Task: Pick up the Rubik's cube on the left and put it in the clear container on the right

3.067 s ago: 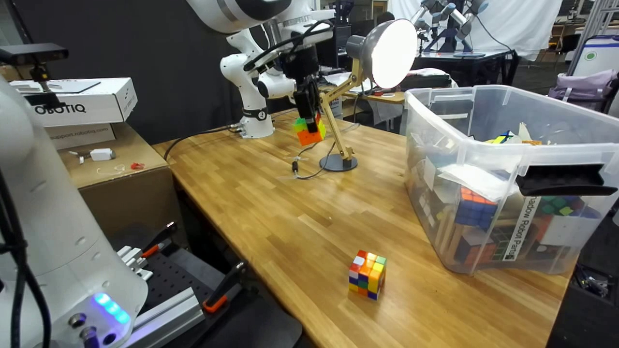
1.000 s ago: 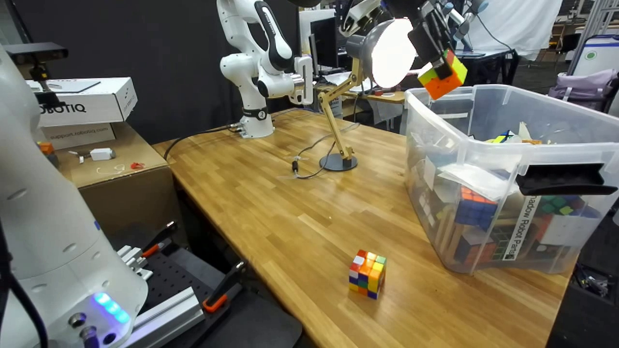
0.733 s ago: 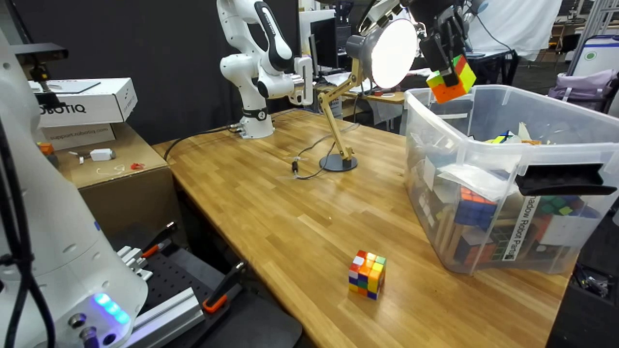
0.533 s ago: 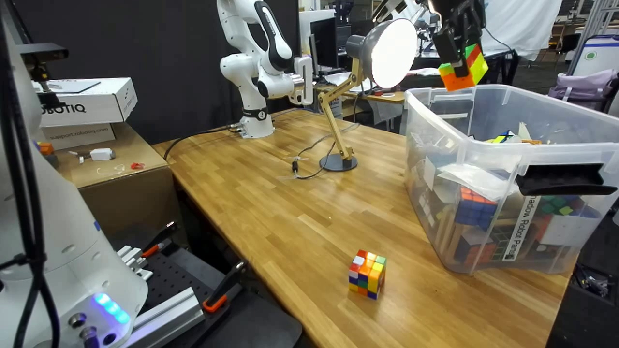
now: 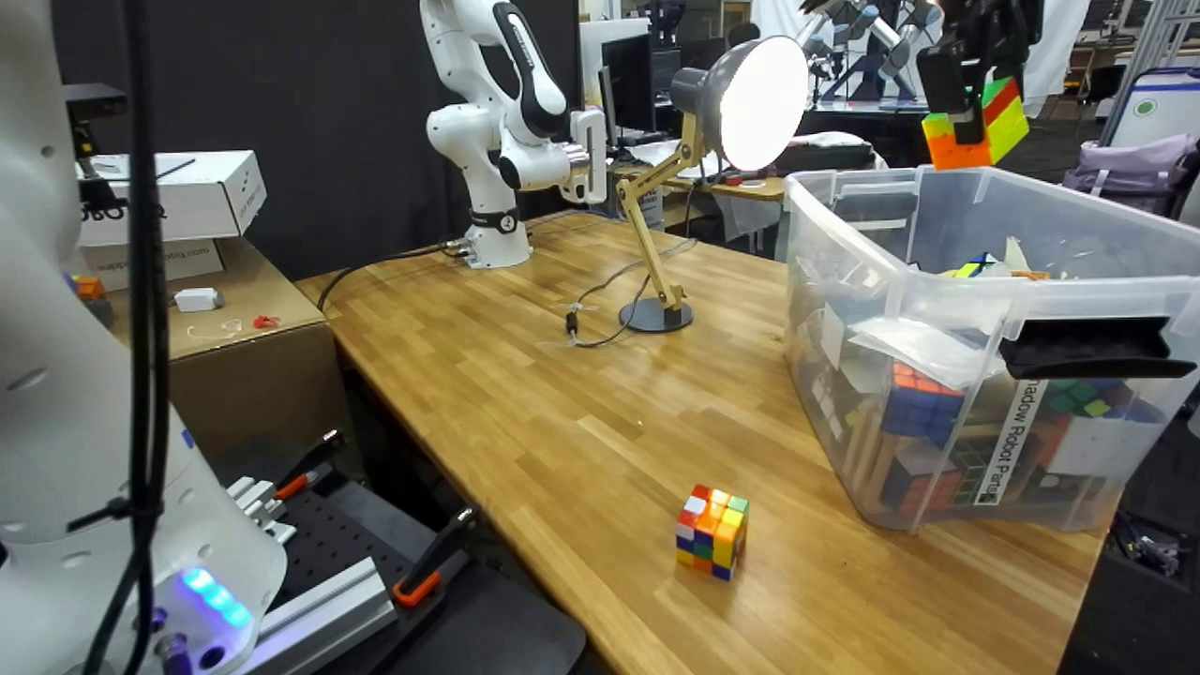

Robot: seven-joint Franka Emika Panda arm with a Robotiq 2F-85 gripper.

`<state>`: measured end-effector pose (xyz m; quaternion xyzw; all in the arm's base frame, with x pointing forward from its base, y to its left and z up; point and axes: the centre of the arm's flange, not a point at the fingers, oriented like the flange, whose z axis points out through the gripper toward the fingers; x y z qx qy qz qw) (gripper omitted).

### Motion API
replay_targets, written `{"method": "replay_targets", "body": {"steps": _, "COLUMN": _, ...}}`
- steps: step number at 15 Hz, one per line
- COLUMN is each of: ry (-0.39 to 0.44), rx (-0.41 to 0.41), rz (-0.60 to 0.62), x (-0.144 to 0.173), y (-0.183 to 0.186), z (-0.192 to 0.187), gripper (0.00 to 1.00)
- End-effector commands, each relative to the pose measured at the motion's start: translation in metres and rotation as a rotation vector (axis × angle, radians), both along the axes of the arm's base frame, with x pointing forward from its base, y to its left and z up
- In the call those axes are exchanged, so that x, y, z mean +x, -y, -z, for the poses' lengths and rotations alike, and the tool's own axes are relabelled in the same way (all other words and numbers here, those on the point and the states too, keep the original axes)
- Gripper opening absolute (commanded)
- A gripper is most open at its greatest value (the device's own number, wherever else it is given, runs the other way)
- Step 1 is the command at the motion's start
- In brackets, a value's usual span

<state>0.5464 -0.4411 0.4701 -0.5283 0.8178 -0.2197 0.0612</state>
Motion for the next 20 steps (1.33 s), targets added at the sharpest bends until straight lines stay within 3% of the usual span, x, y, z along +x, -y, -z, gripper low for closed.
{"method": "replay_targets", "body": {"steps": 1, "ry": 0.01, "rx": 0.066, "rz": 0.063, "x": 0.018, "y": 0.025, "z": -0.008, "gripper": 0.37}}
{"method": "replay_targets", "body": {"steps": 4, "ry": -0.017, "rx": 0.111, "rz": 0.081, "x": 0.025, "y": 0.03, "z": -0.01, "gripper": 0.37}}
{"method": "replay_targets", "body": {"steps": 10, "ry": -0.163, "rx": 0.252, "rz": 0.115, "x": 0.028, "y": 0.026, "z": -0.006, "gripper": 0.37}}
{"method": "replay_targets", "body": {"steps": 20, "ry": -0.298, "rx": 0.342, "rz": 0.194, "x": 0.023, "y": 0.033, "z": 0.01, "gripper": 0.37}}
